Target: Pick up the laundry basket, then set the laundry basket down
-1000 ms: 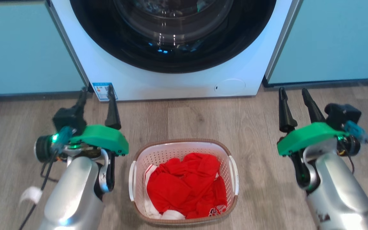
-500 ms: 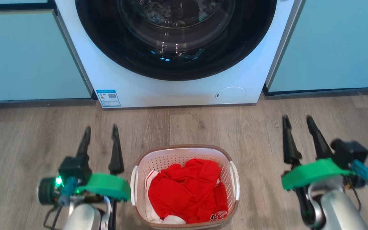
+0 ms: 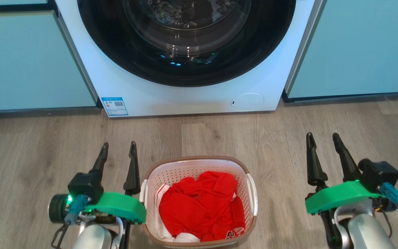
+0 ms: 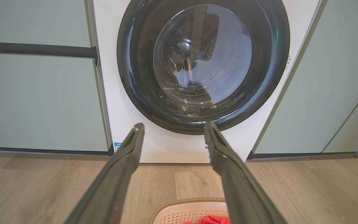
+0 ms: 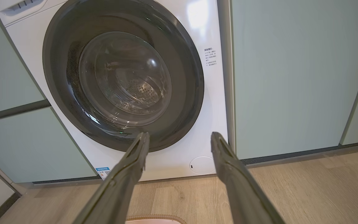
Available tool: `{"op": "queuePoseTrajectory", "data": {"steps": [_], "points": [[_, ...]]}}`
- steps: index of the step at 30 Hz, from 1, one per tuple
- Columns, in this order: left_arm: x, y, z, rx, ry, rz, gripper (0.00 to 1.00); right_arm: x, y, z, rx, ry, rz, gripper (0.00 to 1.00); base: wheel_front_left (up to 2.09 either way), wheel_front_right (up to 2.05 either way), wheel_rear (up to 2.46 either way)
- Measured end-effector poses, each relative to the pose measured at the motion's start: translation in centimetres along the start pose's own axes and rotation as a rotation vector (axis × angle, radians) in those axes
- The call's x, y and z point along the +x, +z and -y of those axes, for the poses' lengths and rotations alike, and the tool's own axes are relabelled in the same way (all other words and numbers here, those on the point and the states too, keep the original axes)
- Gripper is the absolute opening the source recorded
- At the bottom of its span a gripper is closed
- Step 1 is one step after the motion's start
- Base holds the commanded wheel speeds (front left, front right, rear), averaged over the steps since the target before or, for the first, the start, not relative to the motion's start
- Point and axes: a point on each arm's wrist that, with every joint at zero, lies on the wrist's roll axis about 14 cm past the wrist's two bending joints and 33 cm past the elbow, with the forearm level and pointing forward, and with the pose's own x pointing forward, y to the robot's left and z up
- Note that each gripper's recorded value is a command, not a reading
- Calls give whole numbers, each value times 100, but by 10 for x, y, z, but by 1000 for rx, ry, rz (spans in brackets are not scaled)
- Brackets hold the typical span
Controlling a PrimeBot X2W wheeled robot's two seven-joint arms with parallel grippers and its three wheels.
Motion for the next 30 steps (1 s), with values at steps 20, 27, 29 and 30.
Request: {"op": "queuePoseTrajectory", "data": {"steps": [20,27,29,30], "points": [[2,8,3,-24,-16,26,100,1,4,0,4,-3,15,100,0,0,0],[2,9,3,-45,-19,26,100,1,5,0,3,-3,17,100,0,0,0],[2,9,4,-50,-25,26,100,1,5,0,3,-3,17,100,0,0,0],[2,9,3,-54,-23,26,100,1,5,0,3,-2,17,100,0,0,0]]}}
